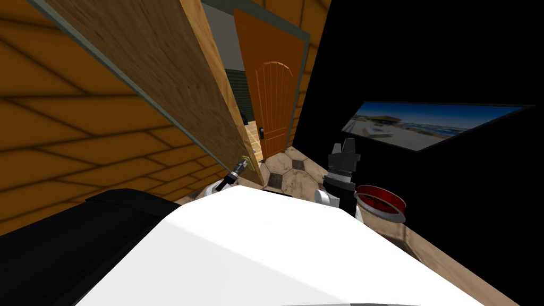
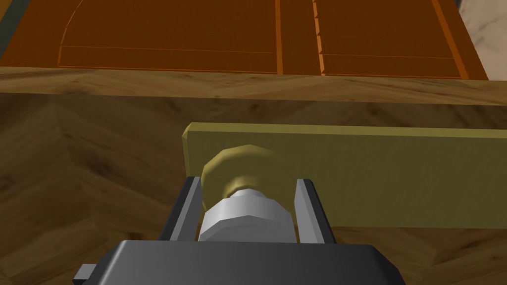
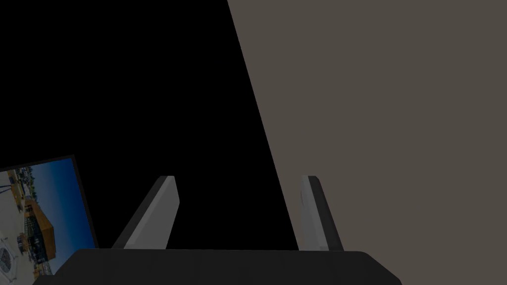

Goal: Pull the door open

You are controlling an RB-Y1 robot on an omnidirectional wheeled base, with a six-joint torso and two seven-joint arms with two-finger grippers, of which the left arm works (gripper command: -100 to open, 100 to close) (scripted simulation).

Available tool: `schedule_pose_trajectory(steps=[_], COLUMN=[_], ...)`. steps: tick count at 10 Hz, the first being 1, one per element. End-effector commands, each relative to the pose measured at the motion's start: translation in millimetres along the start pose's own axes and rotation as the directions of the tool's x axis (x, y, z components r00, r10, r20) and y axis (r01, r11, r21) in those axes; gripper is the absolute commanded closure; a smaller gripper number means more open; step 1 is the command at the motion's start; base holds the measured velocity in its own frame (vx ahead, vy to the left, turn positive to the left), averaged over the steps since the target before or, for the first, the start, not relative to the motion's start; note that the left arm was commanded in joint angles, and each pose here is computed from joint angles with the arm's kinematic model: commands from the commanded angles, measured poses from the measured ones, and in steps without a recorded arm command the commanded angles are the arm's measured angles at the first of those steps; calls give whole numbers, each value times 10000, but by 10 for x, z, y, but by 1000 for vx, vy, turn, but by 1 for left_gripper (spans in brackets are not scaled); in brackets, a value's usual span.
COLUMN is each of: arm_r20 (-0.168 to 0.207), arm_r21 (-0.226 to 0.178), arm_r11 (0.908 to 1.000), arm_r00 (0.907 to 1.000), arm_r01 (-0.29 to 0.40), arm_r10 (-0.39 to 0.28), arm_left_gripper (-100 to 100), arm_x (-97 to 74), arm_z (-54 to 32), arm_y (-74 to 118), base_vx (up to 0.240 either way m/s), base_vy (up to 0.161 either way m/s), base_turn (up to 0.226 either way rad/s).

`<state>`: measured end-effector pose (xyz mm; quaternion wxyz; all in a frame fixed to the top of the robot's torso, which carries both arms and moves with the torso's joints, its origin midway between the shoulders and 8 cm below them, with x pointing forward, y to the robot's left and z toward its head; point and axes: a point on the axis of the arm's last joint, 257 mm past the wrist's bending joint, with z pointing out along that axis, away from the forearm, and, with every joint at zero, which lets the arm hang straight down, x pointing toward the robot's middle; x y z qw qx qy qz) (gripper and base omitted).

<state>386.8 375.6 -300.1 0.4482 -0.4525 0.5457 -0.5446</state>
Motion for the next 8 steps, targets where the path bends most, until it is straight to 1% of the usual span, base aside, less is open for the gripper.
schedule_pose_trajectory(steps=[1,4,8], arm_r20=[-111,-274,-582], arm_r21=[2,21,46], arm_r11=[10000,10000,10000], arm_r00=[9999,9996,9983], arm_r01=[-12,-24,-37], arm_r10=[12,24,40], arm_left_gripper=[100,100,100], arm_x=[-2,-8,-18], arm_z=[-34,-77,-159], arm_y=[0,-11,-31], base_vx=[-141,-163,-194], base_vy=[86,78,106], base_turn=[-111,-101,-128])
